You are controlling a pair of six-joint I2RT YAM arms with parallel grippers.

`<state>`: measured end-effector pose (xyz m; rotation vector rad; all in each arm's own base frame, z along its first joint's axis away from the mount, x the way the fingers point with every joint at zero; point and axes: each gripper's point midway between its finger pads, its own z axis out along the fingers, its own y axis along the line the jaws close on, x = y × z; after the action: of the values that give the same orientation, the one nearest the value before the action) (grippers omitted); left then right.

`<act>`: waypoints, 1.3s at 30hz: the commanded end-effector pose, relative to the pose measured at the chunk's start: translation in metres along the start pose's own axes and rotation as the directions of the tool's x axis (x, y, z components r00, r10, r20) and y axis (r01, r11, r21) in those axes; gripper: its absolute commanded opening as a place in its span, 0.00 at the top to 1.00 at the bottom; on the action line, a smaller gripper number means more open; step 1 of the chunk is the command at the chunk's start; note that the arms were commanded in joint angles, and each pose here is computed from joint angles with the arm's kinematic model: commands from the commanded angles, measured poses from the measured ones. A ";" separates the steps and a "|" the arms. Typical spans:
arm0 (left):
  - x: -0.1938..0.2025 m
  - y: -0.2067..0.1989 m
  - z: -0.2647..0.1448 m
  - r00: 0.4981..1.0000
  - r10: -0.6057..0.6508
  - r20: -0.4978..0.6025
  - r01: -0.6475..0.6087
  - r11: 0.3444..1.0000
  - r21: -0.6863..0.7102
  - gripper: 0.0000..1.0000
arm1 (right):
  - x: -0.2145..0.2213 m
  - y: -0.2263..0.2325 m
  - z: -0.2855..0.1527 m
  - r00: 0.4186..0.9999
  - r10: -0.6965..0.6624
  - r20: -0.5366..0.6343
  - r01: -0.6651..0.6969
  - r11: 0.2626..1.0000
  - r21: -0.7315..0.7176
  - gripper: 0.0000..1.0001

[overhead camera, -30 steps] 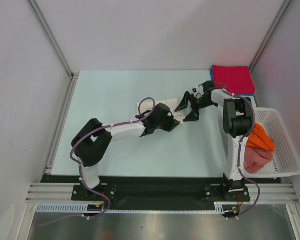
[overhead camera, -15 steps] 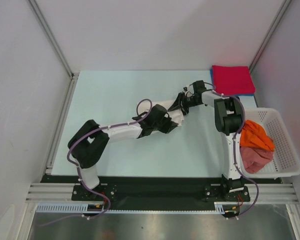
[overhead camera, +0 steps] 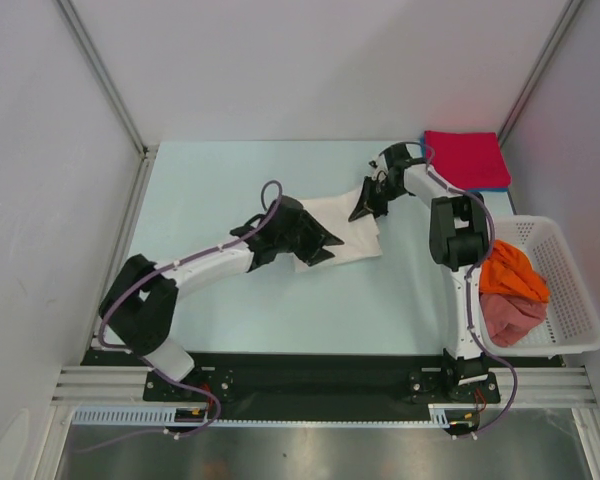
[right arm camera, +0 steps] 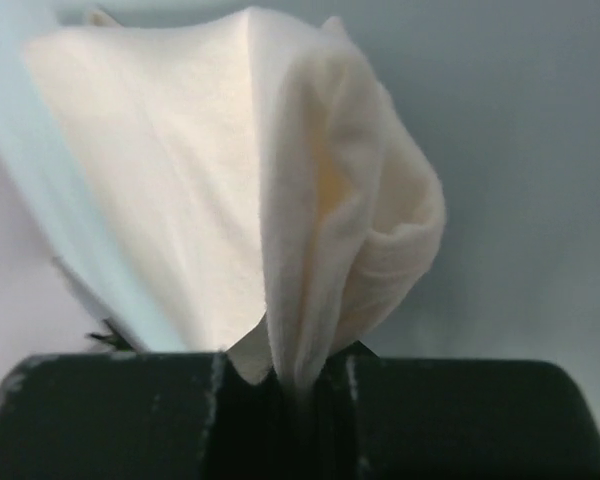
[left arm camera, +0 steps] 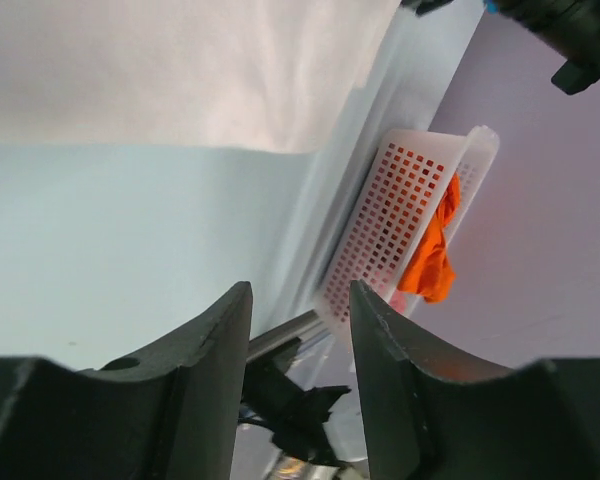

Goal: Fold and stack the t-shirts
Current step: Neatly place the folded tshirt to the corner

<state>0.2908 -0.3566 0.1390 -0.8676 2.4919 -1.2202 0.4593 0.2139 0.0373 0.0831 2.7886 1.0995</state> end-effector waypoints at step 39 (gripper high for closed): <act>-0.029 0.128 -0.126 0.822 0.569 -0.013 -0.567 0.816 -0.111 0.55 | -0.181 -0.072 -0.341 0.690 -0.654 0.310 0.020 0.446 0.895 1.00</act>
<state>0.2064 -0.1983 0.1165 -0.1508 2.5321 -0.8661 0.5645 -0.0719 0.1842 -0.0500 2.4348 -0.3602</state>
